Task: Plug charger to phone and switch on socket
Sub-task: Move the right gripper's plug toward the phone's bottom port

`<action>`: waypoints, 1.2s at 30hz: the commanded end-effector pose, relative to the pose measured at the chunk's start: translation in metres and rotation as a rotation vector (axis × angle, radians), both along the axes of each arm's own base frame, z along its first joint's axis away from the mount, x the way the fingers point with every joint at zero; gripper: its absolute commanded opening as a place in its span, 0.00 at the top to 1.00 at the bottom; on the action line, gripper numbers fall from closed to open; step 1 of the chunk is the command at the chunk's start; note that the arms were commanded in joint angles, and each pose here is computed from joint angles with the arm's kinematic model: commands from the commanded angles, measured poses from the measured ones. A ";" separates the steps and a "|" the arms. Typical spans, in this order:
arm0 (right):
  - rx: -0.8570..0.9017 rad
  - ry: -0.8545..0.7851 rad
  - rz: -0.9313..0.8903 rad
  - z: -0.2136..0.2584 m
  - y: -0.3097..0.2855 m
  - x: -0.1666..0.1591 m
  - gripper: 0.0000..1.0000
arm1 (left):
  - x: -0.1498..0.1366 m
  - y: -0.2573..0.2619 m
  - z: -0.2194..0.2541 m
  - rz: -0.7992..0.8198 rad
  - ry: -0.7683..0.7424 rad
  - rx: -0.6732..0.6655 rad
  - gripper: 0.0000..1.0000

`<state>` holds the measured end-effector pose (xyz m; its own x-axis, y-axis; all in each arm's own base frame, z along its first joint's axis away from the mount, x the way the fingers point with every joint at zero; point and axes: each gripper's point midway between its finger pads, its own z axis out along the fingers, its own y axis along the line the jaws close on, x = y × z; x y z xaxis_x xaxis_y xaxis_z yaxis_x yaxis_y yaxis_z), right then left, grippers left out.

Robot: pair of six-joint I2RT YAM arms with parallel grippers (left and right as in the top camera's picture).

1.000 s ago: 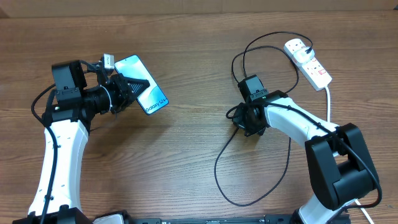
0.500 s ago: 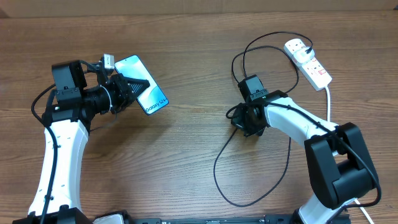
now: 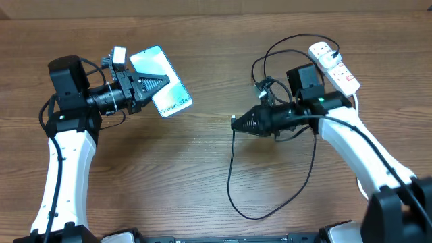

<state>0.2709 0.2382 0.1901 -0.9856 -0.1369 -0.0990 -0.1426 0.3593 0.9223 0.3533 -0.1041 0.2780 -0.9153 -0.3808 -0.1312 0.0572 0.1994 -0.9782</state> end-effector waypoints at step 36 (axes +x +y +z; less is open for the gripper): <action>0.188 -0.270 0.238 0.091 0.067 -0.069 0.96 | -0.045 -0.064 0.030 -0.356 -0.109 -0.110 0.96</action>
